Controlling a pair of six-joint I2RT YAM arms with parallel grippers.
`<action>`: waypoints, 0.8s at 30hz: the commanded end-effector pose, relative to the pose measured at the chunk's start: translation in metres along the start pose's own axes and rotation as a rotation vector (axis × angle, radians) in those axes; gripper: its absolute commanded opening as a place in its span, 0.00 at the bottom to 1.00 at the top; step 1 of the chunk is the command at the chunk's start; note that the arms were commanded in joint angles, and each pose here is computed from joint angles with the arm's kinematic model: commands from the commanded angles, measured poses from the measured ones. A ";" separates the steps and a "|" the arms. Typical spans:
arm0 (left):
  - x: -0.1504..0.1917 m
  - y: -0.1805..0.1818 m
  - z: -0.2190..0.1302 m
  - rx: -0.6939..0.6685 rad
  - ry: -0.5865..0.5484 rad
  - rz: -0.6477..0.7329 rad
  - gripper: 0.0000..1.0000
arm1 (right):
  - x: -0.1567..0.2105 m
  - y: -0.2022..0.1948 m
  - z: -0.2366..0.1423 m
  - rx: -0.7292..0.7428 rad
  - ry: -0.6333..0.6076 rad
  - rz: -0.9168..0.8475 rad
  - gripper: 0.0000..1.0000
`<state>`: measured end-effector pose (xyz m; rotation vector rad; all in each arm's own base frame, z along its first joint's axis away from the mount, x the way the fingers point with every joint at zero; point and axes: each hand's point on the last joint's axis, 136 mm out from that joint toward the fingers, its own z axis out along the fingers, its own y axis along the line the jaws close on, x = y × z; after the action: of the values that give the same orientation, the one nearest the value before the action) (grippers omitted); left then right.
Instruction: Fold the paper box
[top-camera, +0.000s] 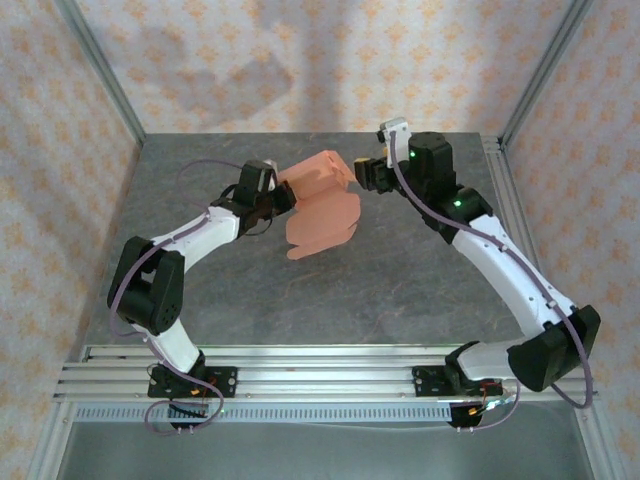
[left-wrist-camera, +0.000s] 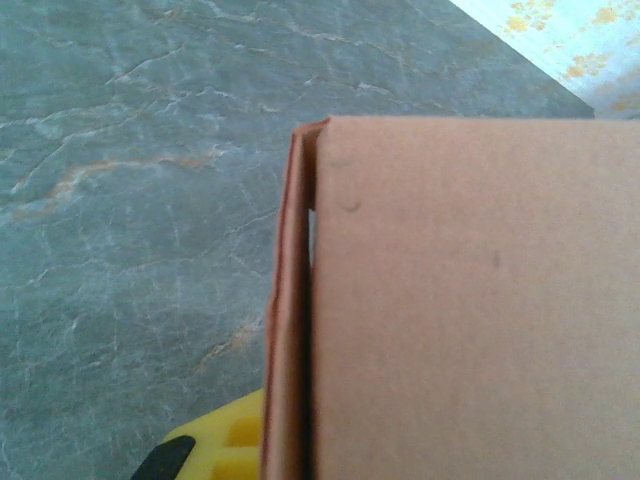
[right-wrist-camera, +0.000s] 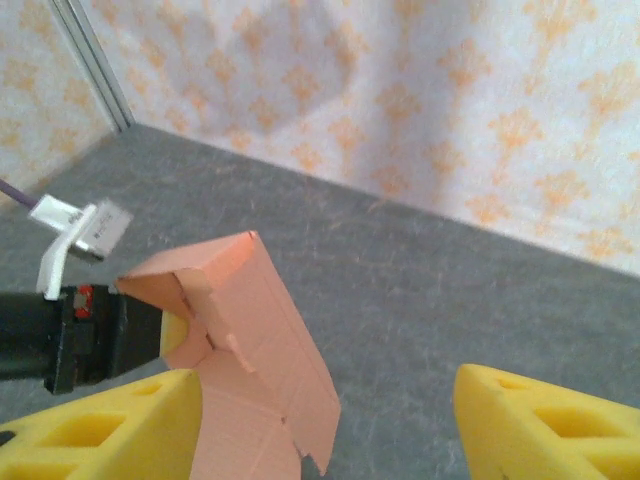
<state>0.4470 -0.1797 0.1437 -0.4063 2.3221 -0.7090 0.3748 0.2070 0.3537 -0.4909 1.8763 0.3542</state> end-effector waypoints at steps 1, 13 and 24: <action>-0.006 0.012 -0.009 -0.103 -0.016 -0.102 0.00 | -0.006 0.007 0.008 0.057 -0.025 -0.096 0.67; 0.000 0.035 -0.026 -0.277 0.026 -0.181 0.00 | 0.016 0.043 0.103 0.076 0.117 -0.128 0.59; 0.001 0.031 -0.027 -0.271 0.041 -0.194 0.00 | 0.042 0.047 0.148 0.070 0.195 -0.183 0.48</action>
<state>0.4230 -0.1492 0.1324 -0.7271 2.4700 -0.5190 0.4546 0.3112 0.2602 -0.6538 2.0104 0.1530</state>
